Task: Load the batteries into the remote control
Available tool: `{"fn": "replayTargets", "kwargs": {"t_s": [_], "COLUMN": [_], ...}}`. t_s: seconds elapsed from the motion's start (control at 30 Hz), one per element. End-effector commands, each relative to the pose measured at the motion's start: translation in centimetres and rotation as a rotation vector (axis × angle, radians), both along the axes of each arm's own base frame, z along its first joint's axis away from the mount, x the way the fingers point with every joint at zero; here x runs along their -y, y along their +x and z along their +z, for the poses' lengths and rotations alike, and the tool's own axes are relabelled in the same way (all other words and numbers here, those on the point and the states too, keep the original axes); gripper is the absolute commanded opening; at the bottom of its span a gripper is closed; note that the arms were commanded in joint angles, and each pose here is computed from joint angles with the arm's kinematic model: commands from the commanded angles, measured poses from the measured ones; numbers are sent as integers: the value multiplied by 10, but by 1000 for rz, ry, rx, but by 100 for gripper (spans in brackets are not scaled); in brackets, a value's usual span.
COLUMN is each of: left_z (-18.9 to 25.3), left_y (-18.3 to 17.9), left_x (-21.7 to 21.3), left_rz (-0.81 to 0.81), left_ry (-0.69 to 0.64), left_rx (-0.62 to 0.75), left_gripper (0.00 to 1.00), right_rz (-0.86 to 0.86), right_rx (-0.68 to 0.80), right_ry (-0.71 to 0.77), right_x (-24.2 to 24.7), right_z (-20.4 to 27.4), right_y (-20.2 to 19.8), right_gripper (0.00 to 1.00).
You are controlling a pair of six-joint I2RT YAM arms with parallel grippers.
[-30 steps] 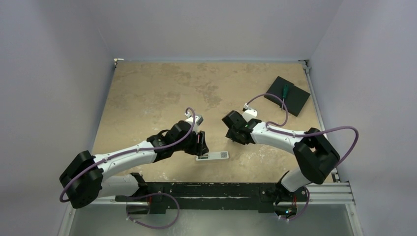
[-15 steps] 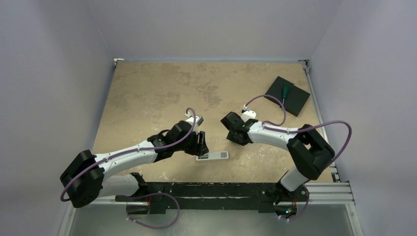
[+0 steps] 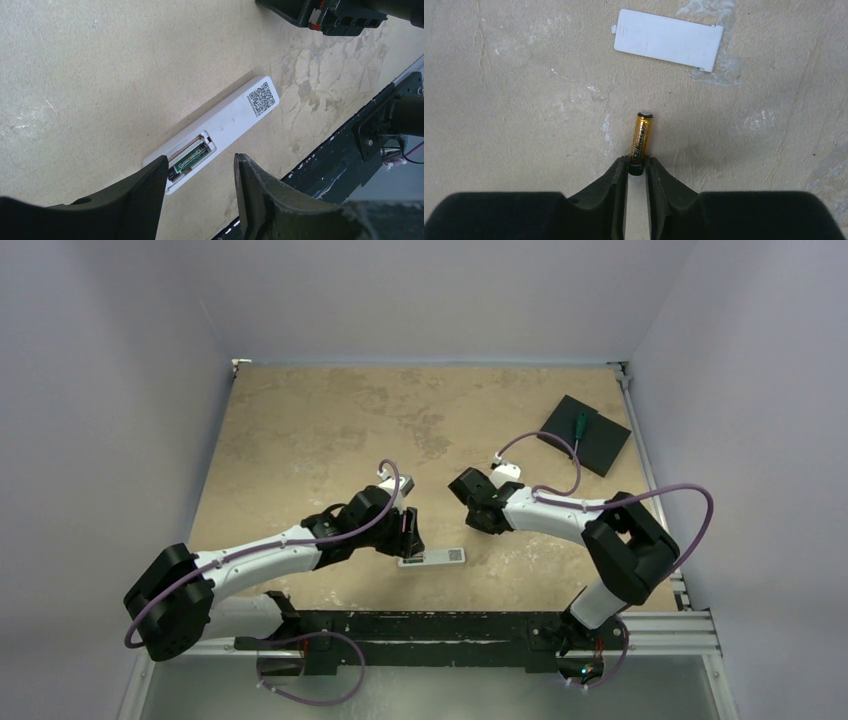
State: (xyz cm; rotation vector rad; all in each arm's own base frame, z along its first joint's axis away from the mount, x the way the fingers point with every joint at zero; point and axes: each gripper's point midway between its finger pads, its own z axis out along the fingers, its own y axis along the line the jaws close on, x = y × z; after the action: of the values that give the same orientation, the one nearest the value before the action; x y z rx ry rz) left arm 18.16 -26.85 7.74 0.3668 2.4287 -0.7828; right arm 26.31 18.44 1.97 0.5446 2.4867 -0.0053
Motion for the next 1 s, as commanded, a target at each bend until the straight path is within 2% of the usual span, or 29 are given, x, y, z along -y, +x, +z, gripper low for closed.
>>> {"fn": "replayTargets", "kwargs": {"t_s": [0.0, 0.4, 0.63, 0.97], "left_z": [6, 5, 6, 1], "left_y": [4, 4, 5, 7], "left_x": [5, 4, 6, 0], "left_rz": [-15, -6, 7, 49], "left_ry": [-15, -5, -20, -4], "left_rx": [29, 17, 9, 10], "left_gripper": [51, 50, 51, 50], "right_rz": [13, 141, 378, 734], "right_rx": [13, 86, 198, 246], "right_ry": [-40, -81, 62, 63], "right_x": [6, 12, -18, -53], "right_z": [0, 23, 57, 91], "right_y": [3, 7, 2, -15], "right_gripper": [24, 0, 0, 0]}}
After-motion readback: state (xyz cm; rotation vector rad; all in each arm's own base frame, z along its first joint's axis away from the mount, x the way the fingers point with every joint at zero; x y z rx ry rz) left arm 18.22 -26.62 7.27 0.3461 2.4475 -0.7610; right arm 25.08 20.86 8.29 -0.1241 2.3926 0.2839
